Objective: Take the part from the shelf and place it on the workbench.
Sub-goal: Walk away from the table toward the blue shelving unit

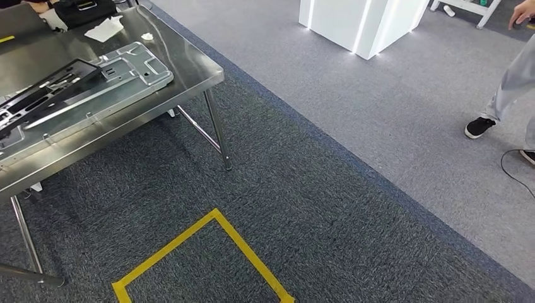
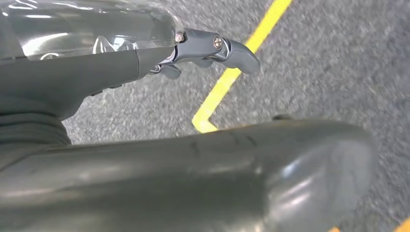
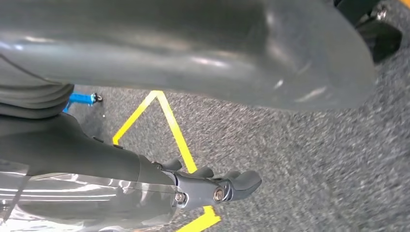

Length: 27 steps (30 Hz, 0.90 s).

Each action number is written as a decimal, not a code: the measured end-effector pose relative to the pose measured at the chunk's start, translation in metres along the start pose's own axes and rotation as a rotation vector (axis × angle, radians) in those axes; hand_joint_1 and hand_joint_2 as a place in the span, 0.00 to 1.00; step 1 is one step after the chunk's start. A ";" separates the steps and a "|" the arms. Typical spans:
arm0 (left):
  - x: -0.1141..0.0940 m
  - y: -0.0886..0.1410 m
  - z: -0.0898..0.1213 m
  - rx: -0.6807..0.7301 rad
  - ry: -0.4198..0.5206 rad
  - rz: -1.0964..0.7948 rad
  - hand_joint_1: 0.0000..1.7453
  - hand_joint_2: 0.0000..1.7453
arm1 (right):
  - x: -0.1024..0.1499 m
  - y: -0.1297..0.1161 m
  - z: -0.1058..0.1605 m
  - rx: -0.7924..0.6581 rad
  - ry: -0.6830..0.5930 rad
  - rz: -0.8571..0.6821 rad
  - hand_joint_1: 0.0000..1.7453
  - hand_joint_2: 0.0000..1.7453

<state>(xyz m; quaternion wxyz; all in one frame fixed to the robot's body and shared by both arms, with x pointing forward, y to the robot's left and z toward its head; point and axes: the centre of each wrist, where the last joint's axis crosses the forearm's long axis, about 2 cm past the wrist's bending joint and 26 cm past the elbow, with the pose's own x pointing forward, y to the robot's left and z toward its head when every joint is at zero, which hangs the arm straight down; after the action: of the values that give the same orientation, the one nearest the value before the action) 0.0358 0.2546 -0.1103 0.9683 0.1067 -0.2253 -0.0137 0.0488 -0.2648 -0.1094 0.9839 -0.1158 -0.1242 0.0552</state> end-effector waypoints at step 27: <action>-0.004 -0.008 0.004 0.029 0.004 0.039 0.00 0.00 | 0.004 0.000 0.000 0.022 -0.027 0.065 0.00 0.00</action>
<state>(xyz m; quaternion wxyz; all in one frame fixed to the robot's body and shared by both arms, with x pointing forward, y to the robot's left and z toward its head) 0.0300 0.2468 -0.1101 0.9672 0.1165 -0.2255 0.0090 0.0527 -0.2640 -0.1089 0.9811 -0.1083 -0.1330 0.0900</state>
